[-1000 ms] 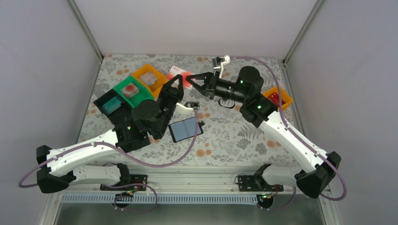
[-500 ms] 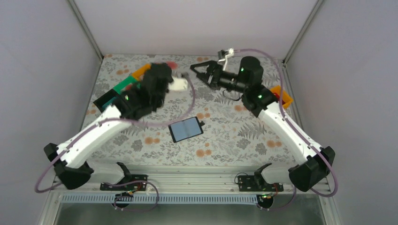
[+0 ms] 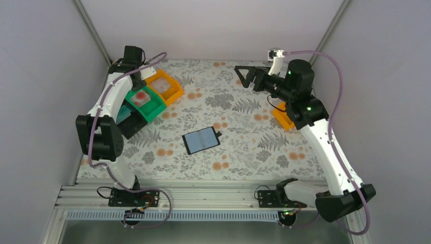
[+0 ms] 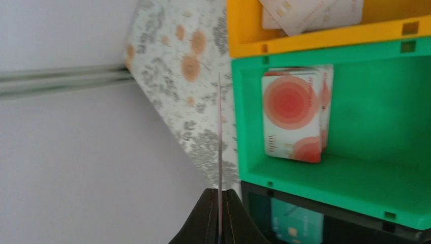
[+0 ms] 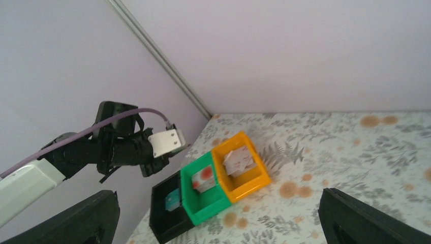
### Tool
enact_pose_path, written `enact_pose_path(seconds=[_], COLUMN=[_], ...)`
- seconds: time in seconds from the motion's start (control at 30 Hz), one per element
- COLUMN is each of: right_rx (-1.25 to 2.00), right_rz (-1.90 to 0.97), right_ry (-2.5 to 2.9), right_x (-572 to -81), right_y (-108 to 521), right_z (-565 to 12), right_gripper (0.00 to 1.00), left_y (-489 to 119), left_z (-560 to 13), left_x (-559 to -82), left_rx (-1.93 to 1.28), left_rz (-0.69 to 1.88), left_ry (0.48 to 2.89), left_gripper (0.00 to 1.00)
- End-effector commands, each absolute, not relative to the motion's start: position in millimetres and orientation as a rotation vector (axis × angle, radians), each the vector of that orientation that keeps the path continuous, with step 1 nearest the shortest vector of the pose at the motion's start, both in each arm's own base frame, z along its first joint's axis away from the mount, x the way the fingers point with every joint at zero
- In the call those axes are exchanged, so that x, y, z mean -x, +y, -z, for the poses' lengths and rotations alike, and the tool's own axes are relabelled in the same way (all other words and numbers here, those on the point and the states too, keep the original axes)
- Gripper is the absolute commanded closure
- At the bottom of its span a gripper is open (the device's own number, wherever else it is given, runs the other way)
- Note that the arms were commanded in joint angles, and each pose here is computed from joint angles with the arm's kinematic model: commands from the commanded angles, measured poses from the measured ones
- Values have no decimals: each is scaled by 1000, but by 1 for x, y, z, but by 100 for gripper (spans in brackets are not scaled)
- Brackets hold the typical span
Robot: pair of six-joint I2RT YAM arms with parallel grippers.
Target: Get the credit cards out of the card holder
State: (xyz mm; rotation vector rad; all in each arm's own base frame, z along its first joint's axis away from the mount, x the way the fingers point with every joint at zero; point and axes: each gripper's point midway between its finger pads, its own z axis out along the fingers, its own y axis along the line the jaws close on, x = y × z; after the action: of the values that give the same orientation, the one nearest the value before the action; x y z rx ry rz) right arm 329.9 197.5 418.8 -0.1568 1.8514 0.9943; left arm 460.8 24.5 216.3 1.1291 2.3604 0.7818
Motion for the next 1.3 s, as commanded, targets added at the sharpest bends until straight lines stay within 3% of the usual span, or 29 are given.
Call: enact_pose_path(seconds=[0.0, 0.2, 0.73, 1.27], right_rx=[207, 225, 285, 324], right_rz=[-829, -840, -879, -873], right_ry=[1861, 1896, 1922, 1904], right_x=[-333, -337, -341, -338], right_y=[180, 184, 191, 190], right_z=[-413, -398, -393, -403], right_gripper=[1, 1, 1, 1], left_y=[12, 5, 31, 50], left_z=[-196, -170, -103, -90], left_x=[-465, -461, -461, -462], left_rx=[-1023, -951, -1009, -1031], left_rz=[-624, -548, -758, -889], left_ry=[2360, 2393, 2444, 2458], left_gripper=[98, 98, 98, 98])
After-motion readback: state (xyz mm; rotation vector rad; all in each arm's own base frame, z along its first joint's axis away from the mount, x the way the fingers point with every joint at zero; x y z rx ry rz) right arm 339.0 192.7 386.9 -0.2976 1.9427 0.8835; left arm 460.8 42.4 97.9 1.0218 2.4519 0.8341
